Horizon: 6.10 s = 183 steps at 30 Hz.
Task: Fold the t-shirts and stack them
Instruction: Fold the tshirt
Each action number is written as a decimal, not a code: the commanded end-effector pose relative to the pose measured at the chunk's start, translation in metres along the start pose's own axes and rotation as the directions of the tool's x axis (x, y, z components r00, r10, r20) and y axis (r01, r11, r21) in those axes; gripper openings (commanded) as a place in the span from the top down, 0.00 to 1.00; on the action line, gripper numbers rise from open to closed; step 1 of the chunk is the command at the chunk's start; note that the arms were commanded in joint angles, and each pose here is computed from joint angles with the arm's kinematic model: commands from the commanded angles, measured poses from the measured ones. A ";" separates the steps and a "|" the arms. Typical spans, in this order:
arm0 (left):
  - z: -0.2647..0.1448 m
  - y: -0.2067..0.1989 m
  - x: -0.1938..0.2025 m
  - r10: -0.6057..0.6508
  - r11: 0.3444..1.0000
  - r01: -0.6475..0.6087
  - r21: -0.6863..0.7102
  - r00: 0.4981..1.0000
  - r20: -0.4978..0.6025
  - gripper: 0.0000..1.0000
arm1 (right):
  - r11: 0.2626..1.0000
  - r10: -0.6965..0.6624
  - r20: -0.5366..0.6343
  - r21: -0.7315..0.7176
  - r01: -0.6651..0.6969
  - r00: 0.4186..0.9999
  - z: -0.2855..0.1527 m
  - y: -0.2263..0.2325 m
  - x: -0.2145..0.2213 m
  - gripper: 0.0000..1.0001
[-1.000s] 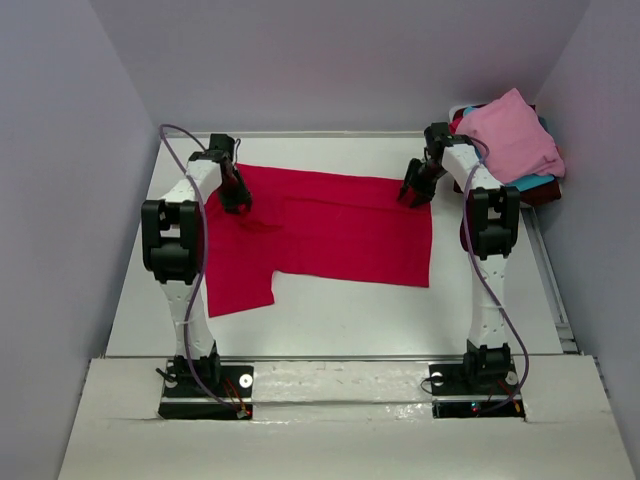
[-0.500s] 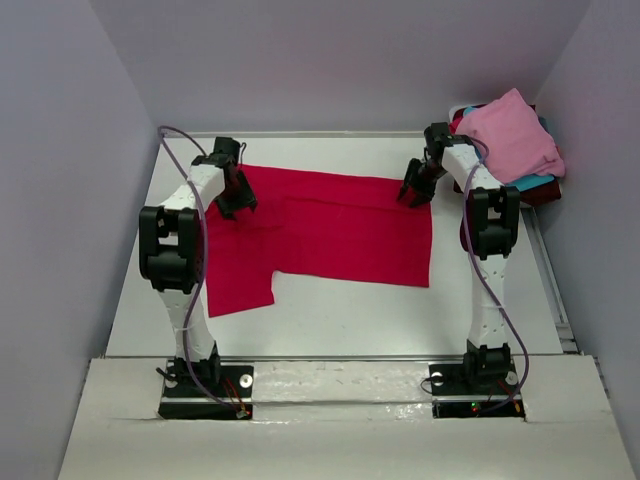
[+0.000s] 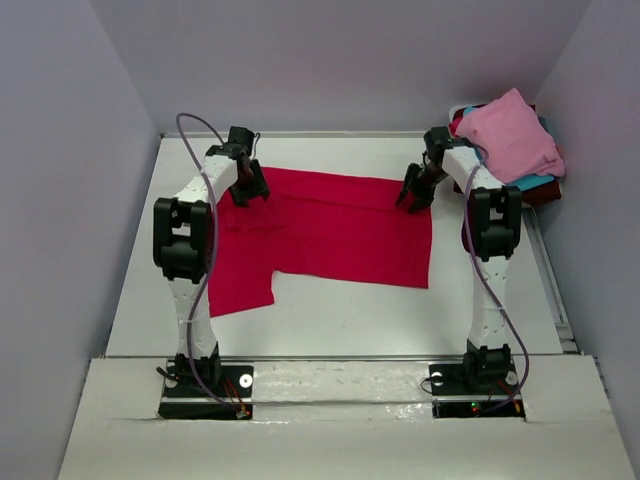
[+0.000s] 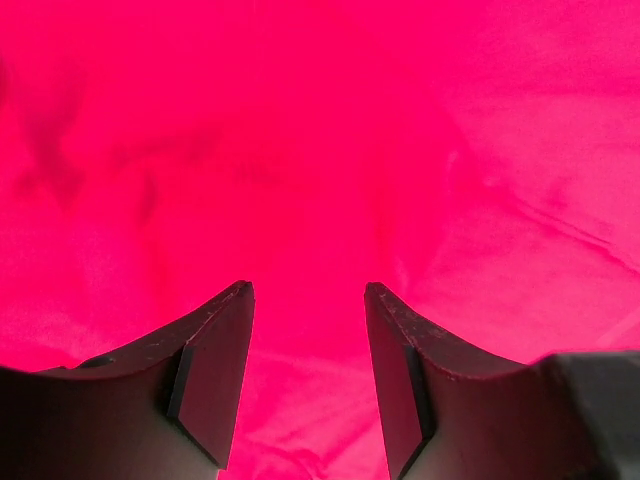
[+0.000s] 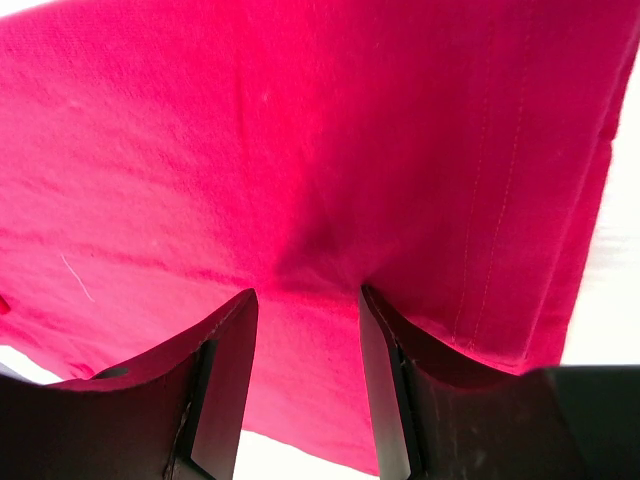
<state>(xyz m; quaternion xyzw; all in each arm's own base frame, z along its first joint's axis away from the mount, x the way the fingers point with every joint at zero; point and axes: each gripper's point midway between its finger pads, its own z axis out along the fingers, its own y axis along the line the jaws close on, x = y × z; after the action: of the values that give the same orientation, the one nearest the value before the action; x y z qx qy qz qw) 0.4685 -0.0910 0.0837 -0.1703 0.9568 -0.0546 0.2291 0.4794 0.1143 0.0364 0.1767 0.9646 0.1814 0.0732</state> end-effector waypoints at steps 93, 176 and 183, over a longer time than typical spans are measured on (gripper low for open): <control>-0.081 0.053 0.051 -0.148 0.989 0.145 0.040 0.984 0.098 0.31 | 0.993 -0.012 0.001 -0.114 0.012 1.000 -0.077 -0.020 0.114 0.39; -0.087 0.189 0.150 -0.168 0.903 0.062 -0.425 0.962 -0.216 0.33 | 0.980 0.165 -0.010 -0.112 -0.165 0.986 -0.057 -0.056 0.181 0.38; -0.074 0.151 0.171 -0.042 0.932 -0.074 -0.355 0.951 -0.307 0.33 | 0.978 0.168 -0.014 -0.119 -0.169 0.986 -0.053 -0.055 0.179 0.38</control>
<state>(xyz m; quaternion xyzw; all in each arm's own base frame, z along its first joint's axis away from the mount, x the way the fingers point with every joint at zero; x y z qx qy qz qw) 0.2487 0.0160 0.0463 -0.2352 0.9650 0.1049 0.0497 0.2719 0.1116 0.0470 0.2622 0.9362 0.2286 0.0493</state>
